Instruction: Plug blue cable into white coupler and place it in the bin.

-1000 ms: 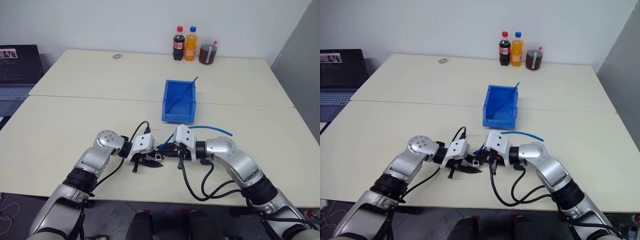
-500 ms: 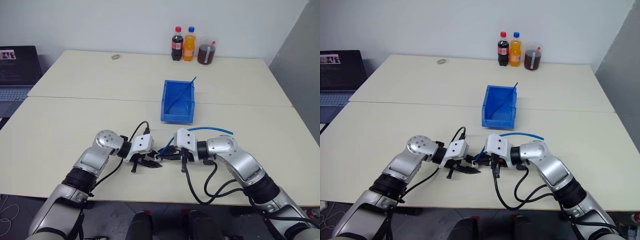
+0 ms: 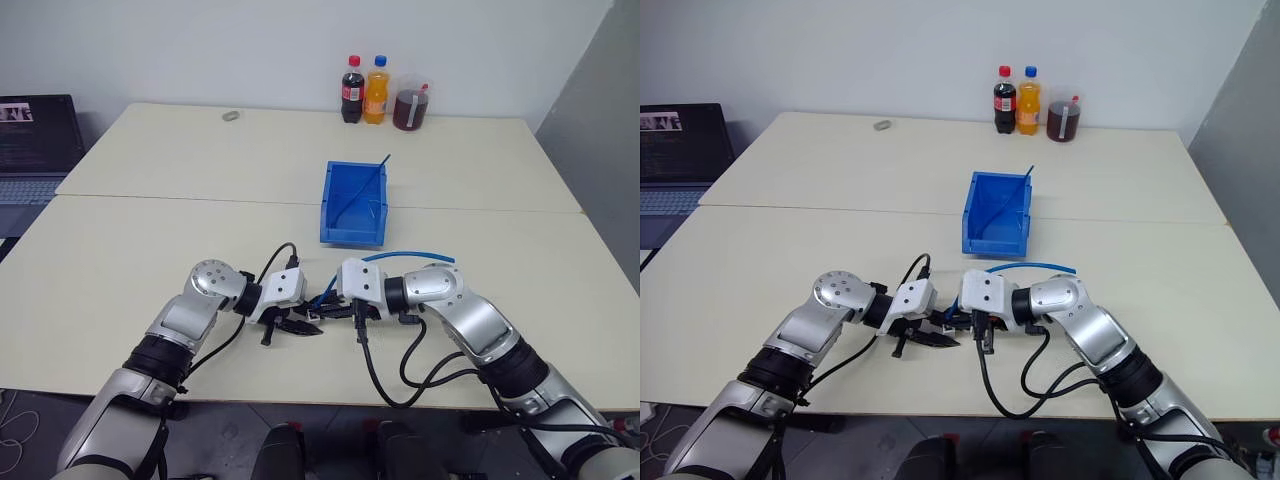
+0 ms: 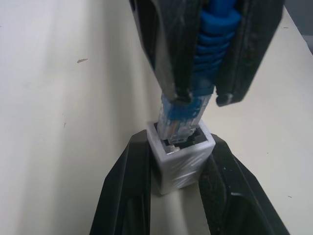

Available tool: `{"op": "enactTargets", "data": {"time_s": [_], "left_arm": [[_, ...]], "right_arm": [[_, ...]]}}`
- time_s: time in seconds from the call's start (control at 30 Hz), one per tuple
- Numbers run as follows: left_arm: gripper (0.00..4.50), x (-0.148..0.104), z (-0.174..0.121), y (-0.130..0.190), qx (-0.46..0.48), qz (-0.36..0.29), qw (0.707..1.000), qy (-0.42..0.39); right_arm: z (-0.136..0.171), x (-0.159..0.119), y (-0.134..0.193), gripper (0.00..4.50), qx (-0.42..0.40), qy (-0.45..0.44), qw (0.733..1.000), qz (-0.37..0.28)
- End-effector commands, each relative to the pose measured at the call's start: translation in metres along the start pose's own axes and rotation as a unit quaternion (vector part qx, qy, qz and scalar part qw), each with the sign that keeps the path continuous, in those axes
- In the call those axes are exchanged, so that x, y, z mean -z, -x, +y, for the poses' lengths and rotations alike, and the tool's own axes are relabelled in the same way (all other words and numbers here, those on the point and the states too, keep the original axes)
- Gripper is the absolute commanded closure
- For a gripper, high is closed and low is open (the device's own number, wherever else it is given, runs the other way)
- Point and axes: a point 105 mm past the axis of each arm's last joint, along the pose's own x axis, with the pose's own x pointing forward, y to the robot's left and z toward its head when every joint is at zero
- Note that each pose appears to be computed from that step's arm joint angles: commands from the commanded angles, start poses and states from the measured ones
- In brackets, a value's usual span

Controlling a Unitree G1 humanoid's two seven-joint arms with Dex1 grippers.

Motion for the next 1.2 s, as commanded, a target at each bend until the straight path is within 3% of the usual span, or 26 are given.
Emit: {"op": "enactTargets", "data": {"time_s": [0.03, 0.5, 0.9, 1.2], "left_arm": [[3.53, 0.009, -0.008, -0.006, 0.021, 0.013, 1.000, 0.017], [3.53, 0.008, -0.007, -0.008, 0.020, 0.009, 1.000, 0.015], [3.54, 0.007, -0.009, -0.011, 0.018, 0.002, 1.000, 0.017], [3.54, 0.007, -0.010, -0.012, 0.015, -0.001, 1.000, 0.020]], "right_arm": [[0.013, 0.013, -0.002, 4.42, -0.033, -0.011, 0.999, 0.028], [0.016, 0.021, -0.015, 4.42, -0.068, -0.022, 0.996, 0.059], [0.041, 0.060, -0.025, 4.42, -0.123, -0.049, 0.981, 0.143], [0.051, 0.071, -0.032, 4.42, -0.129, -0.061, 0.980, 0.139]]}}
